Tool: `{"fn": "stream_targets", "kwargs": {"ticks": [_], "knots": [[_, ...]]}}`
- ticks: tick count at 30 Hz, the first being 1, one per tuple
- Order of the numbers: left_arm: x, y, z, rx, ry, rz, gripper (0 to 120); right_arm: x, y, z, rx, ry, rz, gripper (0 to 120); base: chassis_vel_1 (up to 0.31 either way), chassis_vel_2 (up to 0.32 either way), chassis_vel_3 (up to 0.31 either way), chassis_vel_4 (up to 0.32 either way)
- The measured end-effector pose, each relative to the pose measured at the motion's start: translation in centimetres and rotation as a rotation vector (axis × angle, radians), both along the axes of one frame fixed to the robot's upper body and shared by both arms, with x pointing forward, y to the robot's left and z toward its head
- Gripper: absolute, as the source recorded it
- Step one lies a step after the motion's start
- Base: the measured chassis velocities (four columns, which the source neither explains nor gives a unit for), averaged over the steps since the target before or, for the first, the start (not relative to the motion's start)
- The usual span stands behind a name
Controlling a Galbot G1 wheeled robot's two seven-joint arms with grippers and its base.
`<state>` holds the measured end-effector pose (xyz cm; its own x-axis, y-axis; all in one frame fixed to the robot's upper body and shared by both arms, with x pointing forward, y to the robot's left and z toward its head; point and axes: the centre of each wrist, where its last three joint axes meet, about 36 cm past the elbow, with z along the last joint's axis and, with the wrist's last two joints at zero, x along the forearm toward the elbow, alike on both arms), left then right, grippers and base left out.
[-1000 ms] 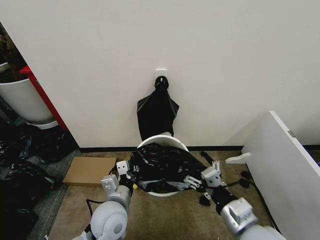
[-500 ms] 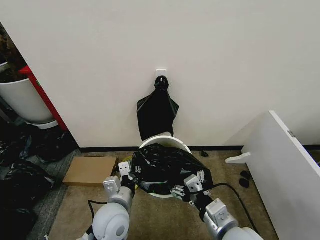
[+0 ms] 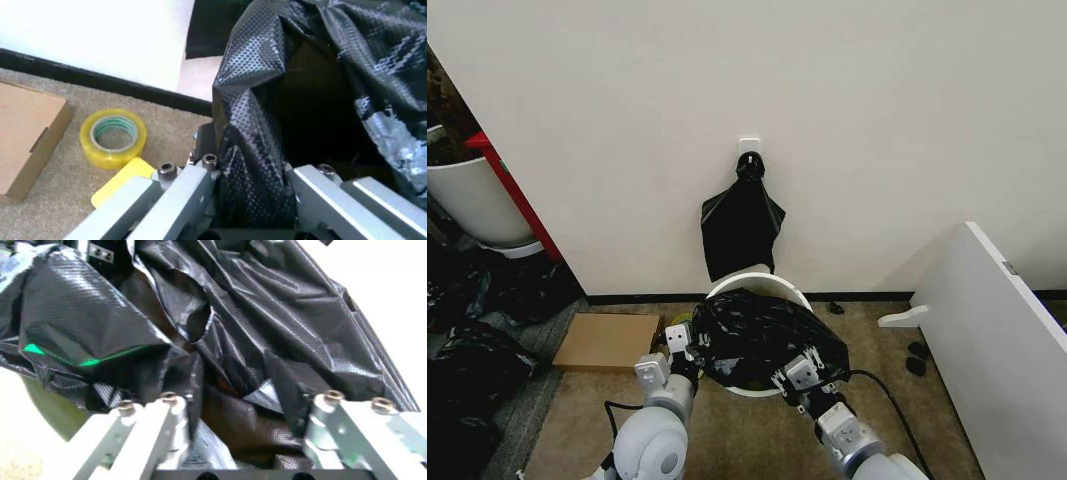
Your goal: Place the garbage bag over the trash bin.
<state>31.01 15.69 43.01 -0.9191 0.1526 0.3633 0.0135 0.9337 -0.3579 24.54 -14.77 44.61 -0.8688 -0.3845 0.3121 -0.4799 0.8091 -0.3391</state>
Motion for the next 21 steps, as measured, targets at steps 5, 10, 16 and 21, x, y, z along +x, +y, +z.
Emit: {"fn": "stream_targets", "kwargs": {"ticks": [5, 10, 16, 21], "knots": [[0.0, 0.0, -0.1, 0.000, 0.003, 0.001, 2, 0.1, 0.1, -0.3, -0.007, -0.014, 0.004, 15, 0.000, 0.000, 0.000, 0.000], [0.0, 0.0, -0.1, -0.001, 0.005, 0.001, 2, 0.1, 0.2, -0.5, -0.002, -0.021, 0.005, 0, 0.000, 0.000, 0.000, 0.000], [0.0, 0.4, -0.7, 0.032, -0.014, -0.009, 2, -0.1, -0.1, 0.6, 0.091, -0.069, 0.025, 0, 0.000, 0.000, 0.000, 0.000], [-0.4, 0.6, -1.1, 0.048, -0.040, -0.036, 2, 0.6, -1.2, 2.6, 0.194, -0.101, 0.022, 0, 0.000, 0.000, 0.000, 0.000]]}}
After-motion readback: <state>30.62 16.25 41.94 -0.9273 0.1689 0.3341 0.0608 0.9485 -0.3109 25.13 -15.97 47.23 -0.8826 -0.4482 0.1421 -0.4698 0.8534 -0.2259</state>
